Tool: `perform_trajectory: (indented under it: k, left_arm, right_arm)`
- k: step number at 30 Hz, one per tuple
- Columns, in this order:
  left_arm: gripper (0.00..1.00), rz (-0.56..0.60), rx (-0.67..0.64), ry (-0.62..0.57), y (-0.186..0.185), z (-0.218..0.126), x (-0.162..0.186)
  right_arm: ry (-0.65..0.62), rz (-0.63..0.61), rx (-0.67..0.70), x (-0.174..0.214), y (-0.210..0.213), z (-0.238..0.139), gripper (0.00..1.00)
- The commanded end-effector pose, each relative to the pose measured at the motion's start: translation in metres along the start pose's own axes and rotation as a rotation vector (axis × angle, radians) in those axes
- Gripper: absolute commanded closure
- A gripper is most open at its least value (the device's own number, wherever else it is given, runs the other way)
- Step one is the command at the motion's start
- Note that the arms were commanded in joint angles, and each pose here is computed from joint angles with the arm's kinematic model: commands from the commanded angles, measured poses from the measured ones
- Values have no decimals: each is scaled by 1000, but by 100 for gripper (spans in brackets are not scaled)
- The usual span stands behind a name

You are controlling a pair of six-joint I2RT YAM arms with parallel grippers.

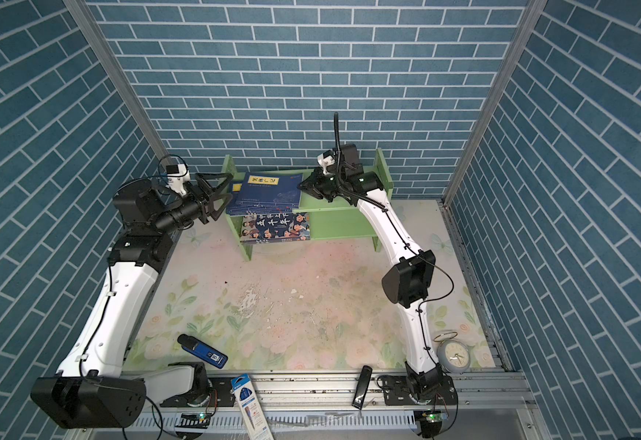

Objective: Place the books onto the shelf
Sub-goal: 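Push the book's edge with the right gripper while the left gripper holds it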

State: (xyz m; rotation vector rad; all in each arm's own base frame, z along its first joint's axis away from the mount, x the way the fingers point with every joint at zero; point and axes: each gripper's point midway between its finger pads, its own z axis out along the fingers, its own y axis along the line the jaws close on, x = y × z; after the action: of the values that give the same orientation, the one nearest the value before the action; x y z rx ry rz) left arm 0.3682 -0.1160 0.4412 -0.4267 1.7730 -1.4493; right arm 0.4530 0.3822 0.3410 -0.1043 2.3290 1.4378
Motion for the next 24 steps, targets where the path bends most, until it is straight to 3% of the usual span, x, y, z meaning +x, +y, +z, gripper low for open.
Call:
perform_trajectory:
  k: [1,8,24]
  left_arm:
    - [16,17,12,4,-1,-2,1]
    - [16,13,5,4,1,-2,1]
    - [15,20,7,0,-2,-3,0]
  right_arm:
    - [19,-39,-55,1,7,10,90]
    - [54,-61,-108,1,8,21,95]
    - [56,-120,-191,-2,26,22,95]
